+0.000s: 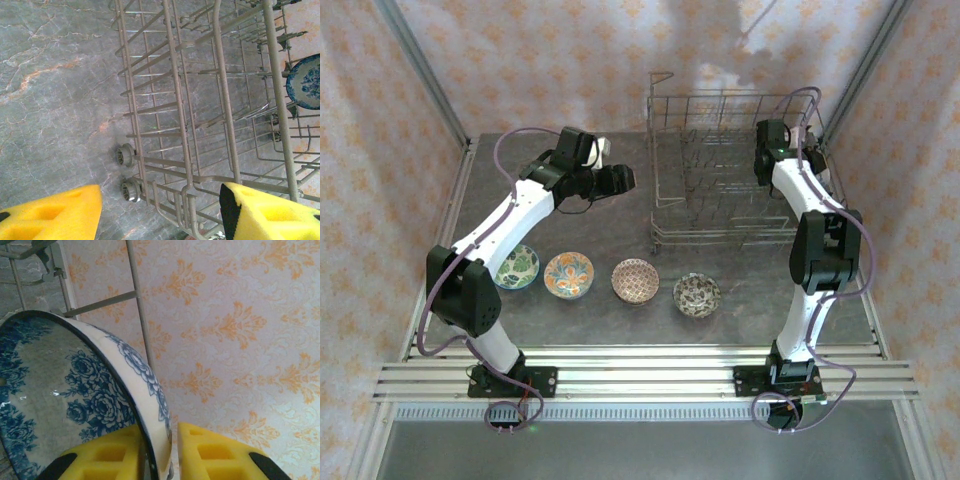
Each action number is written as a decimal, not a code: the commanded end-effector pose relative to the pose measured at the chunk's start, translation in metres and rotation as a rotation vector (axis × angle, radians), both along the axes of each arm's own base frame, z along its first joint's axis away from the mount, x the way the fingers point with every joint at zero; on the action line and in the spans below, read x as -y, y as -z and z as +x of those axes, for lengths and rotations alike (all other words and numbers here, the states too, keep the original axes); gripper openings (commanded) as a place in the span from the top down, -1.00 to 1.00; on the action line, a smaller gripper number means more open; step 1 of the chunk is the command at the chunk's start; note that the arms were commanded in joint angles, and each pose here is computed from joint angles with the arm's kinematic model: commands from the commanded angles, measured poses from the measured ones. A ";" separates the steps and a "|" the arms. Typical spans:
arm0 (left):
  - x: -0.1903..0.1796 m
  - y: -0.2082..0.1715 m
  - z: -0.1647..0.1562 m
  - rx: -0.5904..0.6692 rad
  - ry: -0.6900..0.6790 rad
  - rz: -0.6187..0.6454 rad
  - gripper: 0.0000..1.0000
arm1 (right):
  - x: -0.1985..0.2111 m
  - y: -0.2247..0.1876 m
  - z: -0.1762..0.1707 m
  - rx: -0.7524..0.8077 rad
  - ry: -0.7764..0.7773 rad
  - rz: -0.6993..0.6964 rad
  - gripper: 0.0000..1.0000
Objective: Load the bowls into the dish rack
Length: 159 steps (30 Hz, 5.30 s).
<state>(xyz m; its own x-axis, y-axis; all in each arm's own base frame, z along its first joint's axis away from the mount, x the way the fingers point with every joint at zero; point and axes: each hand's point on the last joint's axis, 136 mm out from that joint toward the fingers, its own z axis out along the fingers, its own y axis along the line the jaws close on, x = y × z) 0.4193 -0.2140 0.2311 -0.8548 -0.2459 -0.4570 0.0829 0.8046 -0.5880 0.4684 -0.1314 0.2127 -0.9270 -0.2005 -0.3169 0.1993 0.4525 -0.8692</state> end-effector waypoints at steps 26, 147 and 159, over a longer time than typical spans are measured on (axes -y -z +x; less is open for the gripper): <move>-0.006 -0.007 -0.002 0.007 -0.061 -0.051 -0.29 | -0.018 0.038 0.013 -0.006 0.049 0.149 0.19; 0.000 -0.035 -0.123 0.099 -0.031 0.095 -0.32 | -0.229 -0.024 -0.254 0.289 -0.290 1.192 1.00; 0.000 -0.043 -0.122 0.107 -0.014 0.117 -0.32 | -0.204 -0.173 -0.189 0.707 -0.370 1.008 1.00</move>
<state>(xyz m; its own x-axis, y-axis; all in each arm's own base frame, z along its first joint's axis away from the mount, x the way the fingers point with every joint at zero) 0.2971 -0.2152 0.2646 -0.8037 -0.2248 -0.5509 0.1072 0.8560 -0.5057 0.2593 0.1006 0.3313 -0.6111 0.1673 -0.7737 0.0849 0.9856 0.1461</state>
